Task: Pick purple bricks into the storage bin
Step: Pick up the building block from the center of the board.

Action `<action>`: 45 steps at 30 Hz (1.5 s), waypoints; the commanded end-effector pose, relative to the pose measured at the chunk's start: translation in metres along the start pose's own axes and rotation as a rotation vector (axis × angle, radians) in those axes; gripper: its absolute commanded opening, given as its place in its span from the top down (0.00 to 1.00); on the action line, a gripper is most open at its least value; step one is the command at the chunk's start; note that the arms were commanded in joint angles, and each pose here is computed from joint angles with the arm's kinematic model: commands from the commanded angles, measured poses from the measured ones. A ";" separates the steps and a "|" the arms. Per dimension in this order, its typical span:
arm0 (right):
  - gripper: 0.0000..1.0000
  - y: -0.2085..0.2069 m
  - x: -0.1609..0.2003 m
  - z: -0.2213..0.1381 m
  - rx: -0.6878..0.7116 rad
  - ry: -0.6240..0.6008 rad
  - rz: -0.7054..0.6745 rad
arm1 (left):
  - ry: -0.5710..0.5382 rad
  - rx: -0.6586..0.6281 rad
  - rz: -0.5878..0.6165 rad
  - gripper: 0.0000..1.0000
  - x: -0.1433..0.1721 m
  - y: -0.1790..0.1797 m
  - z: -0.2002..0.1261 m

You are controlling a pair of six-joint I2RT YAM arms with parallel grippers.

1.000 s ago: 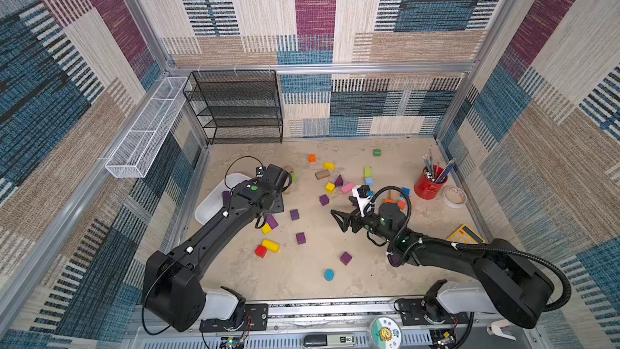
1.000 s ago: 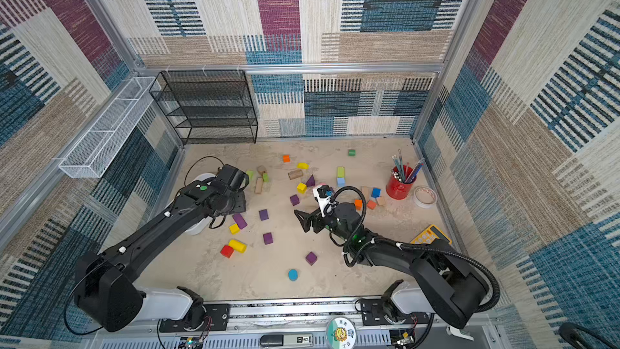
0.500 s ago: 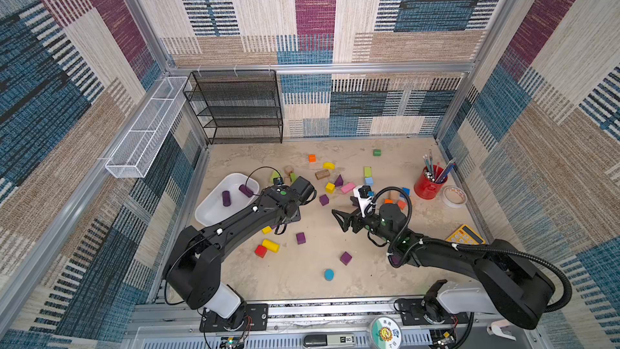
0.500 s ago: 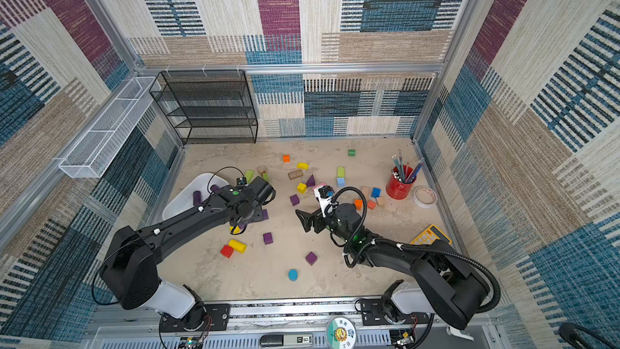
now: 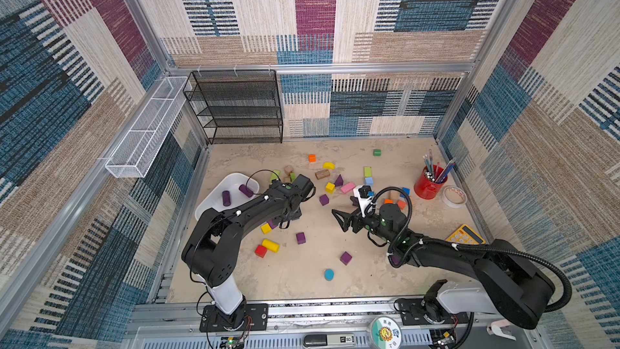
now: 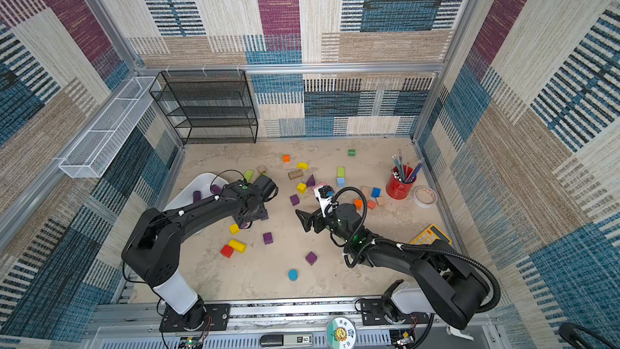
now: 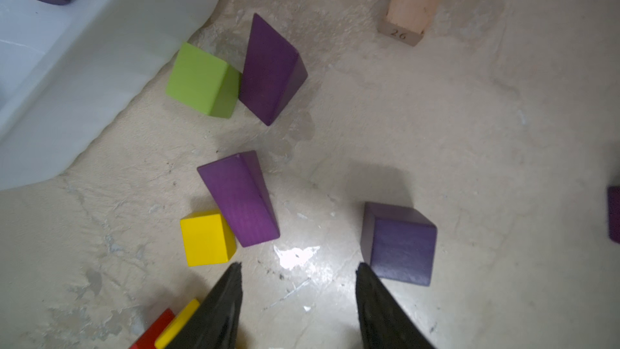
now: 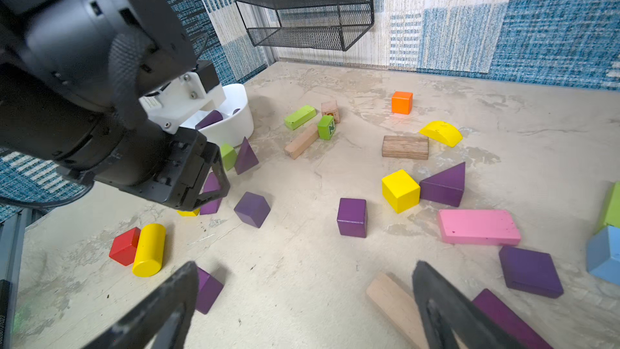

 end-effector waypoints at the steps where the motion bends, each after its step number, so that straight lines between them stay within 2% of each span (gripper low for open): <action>1: 0.01 0.001 -0.004 0.000 -0.006 -0.033 -0.005 | 0.033 0.033 -0.022 0.44 -0.007 0.000 0.008; 19: 0.00 0.002 -0.002 0.004 -0.025 -0.021 -0.002 | 0.077 -0.004 -0.098 0.44 -0.026 0.034 0.034; 34: 0.01 0.002 -0.002 0.006 -0.031 -0.016 -0.001 | 0.105 -0.021 -0.114 0.44 -0.027 0.038 0.051; 45: 0.00 0.001 -0.002 0.005 -0.026 -0.014 -0.001 | 0.124 -0.021 -0.120 0.56 -0.022 0.037 0.064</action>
Point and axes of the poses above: each gripper's point midway between its finger pads, its own z axis out along the fingers, its own y axis along the line the jaws close on, x = y × z, the point moved 10 cm from there along -z, back along the fingers, and after that the axes turned 12 degrees about -z, right-handed, at the moved point
